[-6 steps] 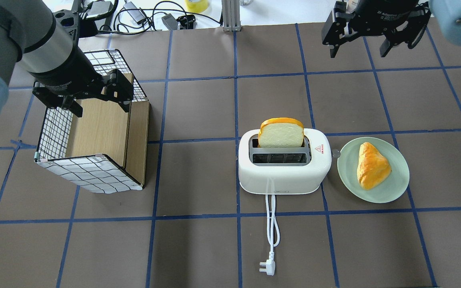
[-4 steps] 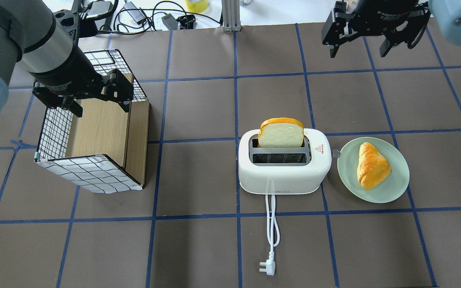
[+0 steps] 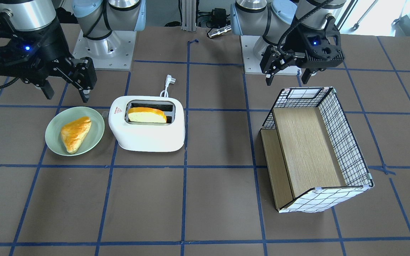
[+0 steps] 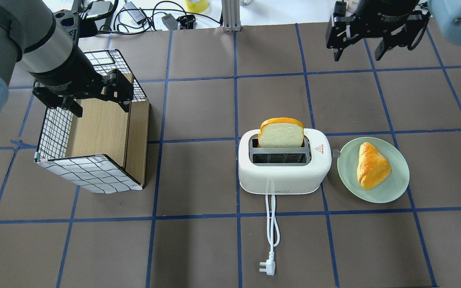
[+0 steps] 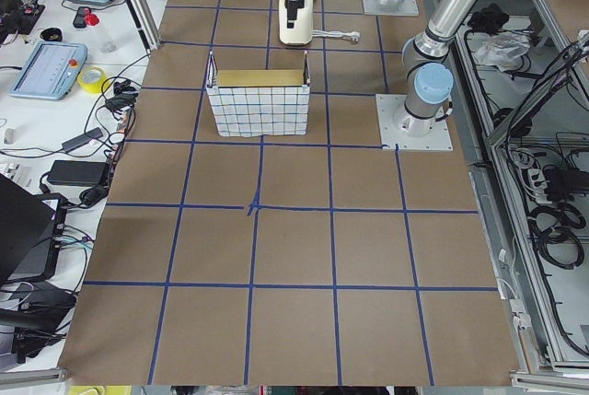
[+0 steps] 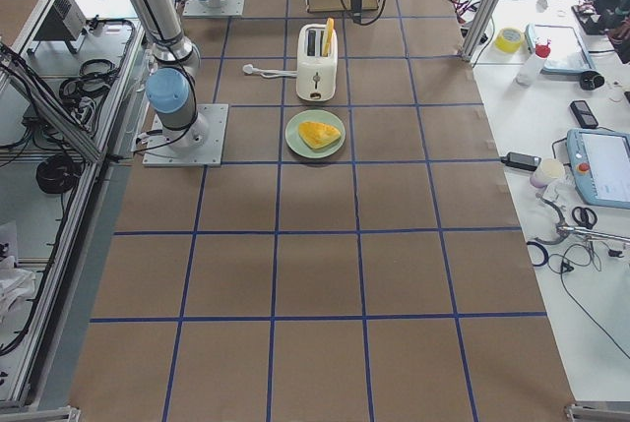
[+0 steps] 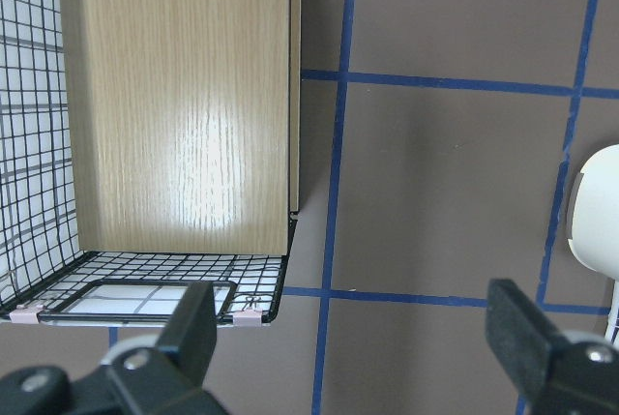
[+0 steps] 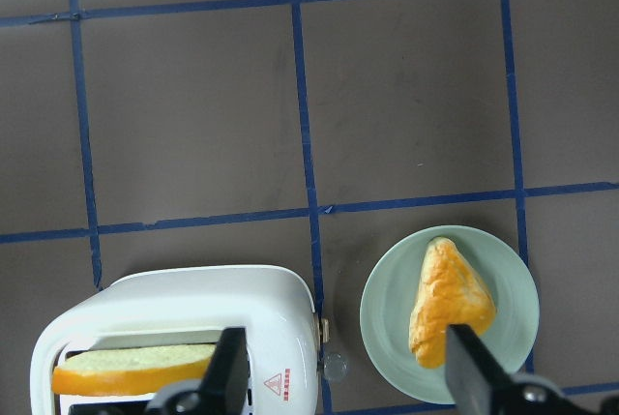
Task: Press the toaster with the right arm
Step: 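Move the right gripper down toward the toaster's lever beside the plate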
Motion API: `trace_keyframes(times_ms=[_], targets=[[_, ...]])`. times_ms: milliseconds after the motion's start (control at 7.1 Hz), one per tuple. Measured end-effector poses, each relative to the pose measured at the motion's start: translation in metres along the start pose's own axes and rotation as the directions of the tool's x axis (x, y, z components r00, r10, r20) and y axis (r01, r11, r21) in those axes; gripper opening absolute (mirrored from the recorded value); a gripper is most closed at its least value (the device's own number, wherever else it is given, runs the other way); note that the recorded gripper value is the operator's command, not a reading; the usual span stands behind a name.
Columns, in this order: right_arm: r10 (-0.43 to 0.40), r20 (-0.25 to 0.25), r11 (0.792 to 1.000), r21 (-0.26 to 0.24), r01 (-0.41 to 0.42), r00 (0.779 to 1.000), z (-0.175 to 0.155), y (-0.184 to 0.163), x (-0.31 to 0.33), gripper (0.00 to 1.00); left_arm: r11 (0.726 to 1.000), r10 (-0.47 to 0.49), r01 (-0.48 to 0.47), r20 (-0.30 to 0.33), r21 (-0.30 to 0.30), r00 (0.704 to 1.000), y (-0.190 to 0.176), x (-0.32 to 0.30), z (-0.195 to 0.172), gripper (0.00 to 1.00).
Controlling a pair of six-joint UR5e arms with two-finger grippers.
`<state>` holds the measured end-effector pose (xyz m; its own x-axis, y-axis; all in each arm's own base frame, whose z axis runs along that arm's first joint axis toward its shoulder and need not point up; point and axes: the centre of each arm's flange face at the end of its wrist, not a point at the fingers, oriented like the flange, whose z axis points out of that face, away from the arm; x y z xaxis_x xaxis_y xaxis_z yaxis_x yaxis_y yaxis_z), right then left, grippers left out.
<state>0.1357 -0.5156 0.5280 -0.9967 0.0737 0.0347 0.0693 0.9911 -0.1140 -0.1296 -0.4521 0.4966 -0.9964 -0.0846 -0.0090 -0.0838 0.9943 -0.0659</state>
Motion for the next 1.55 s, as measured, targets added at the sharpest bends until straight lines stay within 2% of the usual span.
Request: trace_keyframes(times_ms=[282,423,704,845,1268,1549], targets=[[0.004,0.008,0.995,-0.097,-0.003,1.0,0.021,0.01,0.001,0.0,1.0,0.0,0.0,0.0,0.0,1.0,0.0,0.0,0.0,1.0],[0.004,0.022,0.989,-0.146,-0.001,1.0,0.044,0.016,0.002,0.0,1.0,0.0,0.0,0.0,0.0,1.0,0.0,0.0,0.0,1.0],[0.016,0.098,0.972,-0.234,0.008,0.995,0.096,0.025,0.021,0.0,1.0,0.0,0.0,0.0,0.0,1.0,0.0,0.0,0.0,1.0],[0.021,0.132,0.964,-0.266,0.015,0.991,0.119,0.03,0.034,0.0,1.0,0.0,0.0,0.0,0.0,1.0,0.0,0.0,0.0,1.0],[0.055,0.19,0.946,-0.323,0.01,0.98,0.174,0.048,0.063,0.0,1.0,0.0,0.0,0.0,0.0,1.0,0.0,0.0,0.0,1.0],[0.098,0.286,0.934,-0.357,0.011,0.953,0.194,0.058,0.059,0.0,1.0,0.0,0.0,0.0,0.0,1.0,0.0,0.0,0.0,1.0]])
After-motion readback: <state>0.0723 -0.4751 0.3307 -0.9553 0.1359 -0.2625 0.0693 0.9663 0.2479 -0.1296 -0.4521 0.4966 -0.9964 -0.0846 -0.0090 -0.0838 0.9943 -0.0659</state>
